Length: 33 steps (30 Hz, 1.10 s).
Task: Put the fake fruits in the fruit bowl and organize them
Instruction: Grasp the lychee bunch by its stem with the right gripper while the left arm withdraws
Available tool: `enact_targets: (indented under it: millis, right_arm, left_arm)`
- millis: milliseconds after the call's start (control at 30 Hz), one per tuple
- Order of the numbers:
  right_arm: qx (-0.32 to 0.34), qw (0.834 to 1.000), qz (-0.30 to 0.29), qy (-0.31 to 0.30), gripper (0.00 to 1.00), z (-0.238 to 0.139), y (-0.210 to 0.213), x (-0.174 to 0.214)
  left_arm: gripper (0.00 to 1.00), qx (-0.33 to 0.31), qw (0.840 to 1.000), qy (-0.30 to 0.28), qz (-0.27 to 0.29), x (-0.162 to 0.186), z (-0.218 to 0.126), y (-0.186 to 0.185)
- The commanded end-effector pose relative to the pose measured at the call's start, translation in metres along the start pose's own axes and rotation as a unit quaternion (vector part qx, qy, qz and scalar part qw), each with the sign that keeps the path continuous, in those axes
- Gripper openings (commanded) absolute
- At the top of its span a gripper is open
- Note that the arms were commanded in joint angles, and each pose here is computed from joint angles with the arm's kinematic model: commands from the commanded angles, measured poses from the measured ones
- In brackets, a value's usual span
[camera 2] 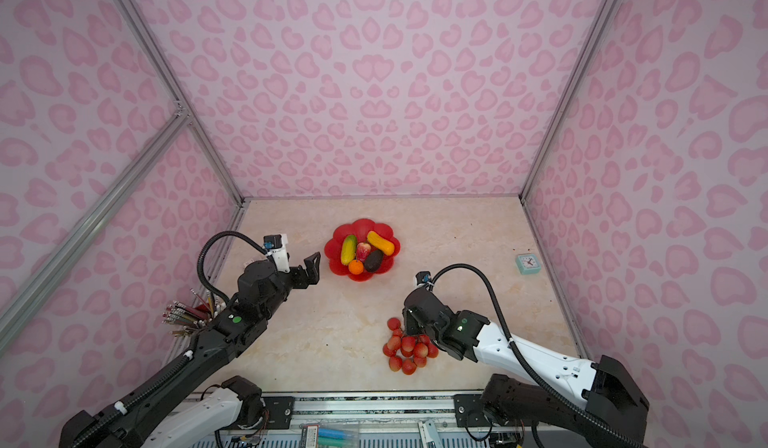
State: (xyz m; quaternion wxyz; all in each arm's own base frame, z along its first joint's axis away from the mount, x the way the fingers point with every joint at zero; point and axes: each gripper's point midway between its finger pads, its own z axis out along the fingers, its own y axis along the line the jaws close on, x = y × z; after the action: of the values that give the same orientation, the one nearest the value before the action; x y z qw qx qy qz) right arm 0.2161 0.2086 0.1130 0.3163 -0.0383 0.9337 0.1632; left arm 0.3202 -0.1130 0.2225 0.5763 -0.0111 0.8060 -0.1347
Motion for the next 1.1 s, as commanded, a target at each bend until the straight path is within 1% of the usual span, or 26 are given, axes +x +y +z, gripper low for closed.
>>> enact_targets:
  millis: [0,100,200,233,300,433,600,700,800,900,1067]
  right_arm:
    - [0.005,1.0,0.001,-0.014,0.45,0.005,0.001,-0.006]
    - [0.015,1.0,-0.001,-0.011,0.41,0.011,-0.001,-0.004]
    - [0.026,1.0,-0.005,-0.009,0.35,0.015,-0.003,-0.003]
    - [0.025,1.0,-0.006,-0.01,0.32,0.016,-0.002,-0.004]
    - [0.026,0.999,-0.008,-0.017,0.23,0.015,-0.001,-0.008]
    - [0.025,0.999,-0.022,-0.029,0.0,0.011,0.007,-0.021]
    - [0.02,0.998,-0.039,-0.052,0.0,0.003,0.019,-0.043]
    - [0.003,0.996,-0.044,-0.077,0.0,-0.005,0.034,-0.065]
    - [-0.026,0.993,-0.057,-0.105,0.0,-0.017,0.057,-0.097]
    - [-0.053,0.989,-0.068,-0.121,0.0,-0.023,0.078,-0.127]
    - [-0.105,0.981,-0.074,-0.143,0.0,-0.013,0.107,-0.179]
  left_arm:
    - [0.97,-0.025,1.0,-0.008,-0.015,0.002,-0.006,0.015]
    - [0.98,-0.032,0.999,-0.012,-0.022,0.005,-0.011,0.022]
    - [0.99,-0.037,0.999,-0.014,-0.026,0.008,-0.014,0.026]
    - [0.99,-0.038,0.999,-0.014,-0.027,0.009,-0.015,0.027]
    - [0.99,-0.04,0.999,-0.014,-0.028,0.011,-0.016,0.029]
    - [0.99,-0.045,0.998,-0.013,-0.03,0.014,-0.017,0.032]
    - [0.99,-0.041,0.999,-0.02,-0.029,0.015,-0.019,0.032]
    - [0.99,-0.044,0.998,-0.023,-0.029,0.016,-0.022,0.034]
    - [0.99,-0.043,0.998,-0.027,-0.03,0.017,-0.024,0.036]
    - [0.99,-0.028,0.999,-0.028,-0.031,0.019,-0.026,0.032]
    - [0.98,-0.011,0.999,-0.026,-0.032,0.022,-0.028,0.027]
